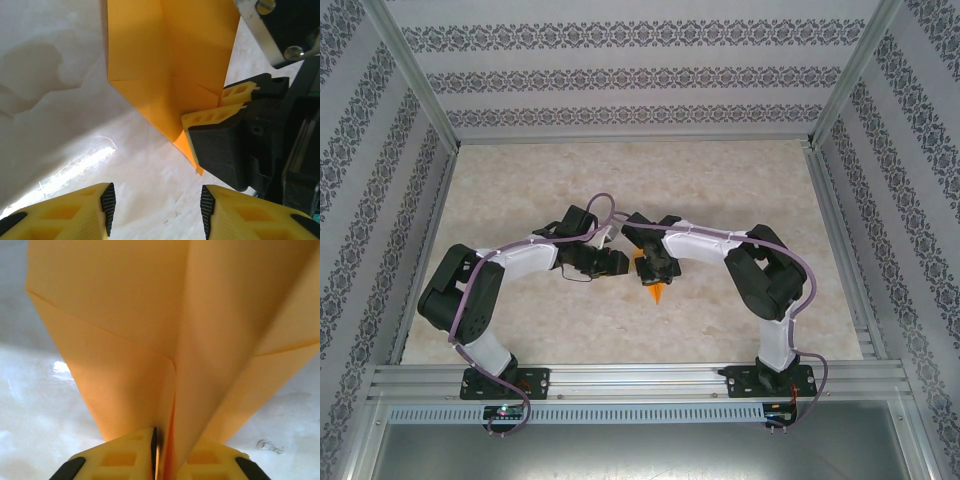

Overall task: Fold a paper plane with a square sheet of paper (pick it up from the middle)
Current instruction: Move a paper plane to the center of the table, then reset both arms

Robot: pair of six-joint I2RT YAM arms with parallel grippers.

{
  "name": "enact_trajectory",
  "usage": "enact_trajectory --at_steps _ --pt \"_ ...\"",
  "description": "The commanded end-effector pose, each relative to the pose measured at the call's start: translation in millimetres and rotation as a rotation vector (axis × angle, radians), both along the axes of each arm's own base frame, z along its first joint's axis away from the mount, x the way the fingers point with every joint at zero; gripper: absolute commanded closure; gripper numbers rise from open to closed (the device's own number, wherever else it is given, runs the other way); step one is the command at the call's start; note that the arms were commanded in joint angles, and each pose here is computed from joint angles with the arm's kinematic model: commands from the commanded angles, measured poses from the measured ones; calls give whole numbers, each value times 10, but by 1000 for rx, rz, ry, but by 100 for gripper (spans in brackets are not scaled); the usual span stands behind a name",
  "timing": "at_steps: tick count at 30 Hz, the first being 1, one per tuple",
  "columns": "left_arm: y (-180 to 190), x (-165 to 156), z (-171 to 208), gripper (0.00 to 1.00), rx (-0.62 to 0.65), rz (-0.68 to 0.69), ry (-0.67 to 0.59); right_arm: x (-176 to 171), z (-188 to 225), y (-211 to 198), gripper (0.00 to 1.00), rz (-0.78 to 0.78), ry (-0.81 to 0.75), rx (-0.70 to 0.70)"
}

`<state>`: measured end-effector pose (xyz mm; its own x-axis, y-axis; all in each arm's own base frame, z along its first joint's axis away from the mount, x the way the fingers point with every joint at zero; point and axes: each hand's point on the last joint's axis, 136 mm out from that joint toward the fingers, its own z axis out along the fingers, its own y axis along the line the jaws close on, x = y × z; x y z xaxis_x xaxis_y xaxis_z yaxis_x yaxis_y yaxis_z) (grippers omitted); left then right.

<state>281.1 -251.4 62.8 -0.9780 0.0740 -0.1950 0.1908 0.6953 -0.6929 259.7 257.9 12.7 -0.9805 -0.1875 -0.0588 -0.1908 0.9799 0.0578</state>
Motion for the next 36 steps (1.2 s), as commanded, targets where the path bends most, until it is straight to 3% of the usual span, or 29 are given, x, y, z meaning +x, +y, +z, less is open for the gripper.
enact_trajectory --at_steps 1,6,16,24,31,36 --pt "109 -45 -23 49 39 -3 -6 -7 -78 -89 88 20 -3 -78" --pt "135 -40 -19 49 56 -3 -10 27 21 -58 87 19 -34 -55" --pt "272 227 206 47 142 41 -124 60 464 -30 66 -15 -66 94" --pt "589 545 530 29 322 100 -317 179 945 -176 54 -36 -149 228" --pt "1295 884 772 2 590 284 -540 557 1326 -532 42 -19 -388 351" --pt "1912 1085 856 0 769 455 -641 854 1498 -1153 21 -54 -692 250"
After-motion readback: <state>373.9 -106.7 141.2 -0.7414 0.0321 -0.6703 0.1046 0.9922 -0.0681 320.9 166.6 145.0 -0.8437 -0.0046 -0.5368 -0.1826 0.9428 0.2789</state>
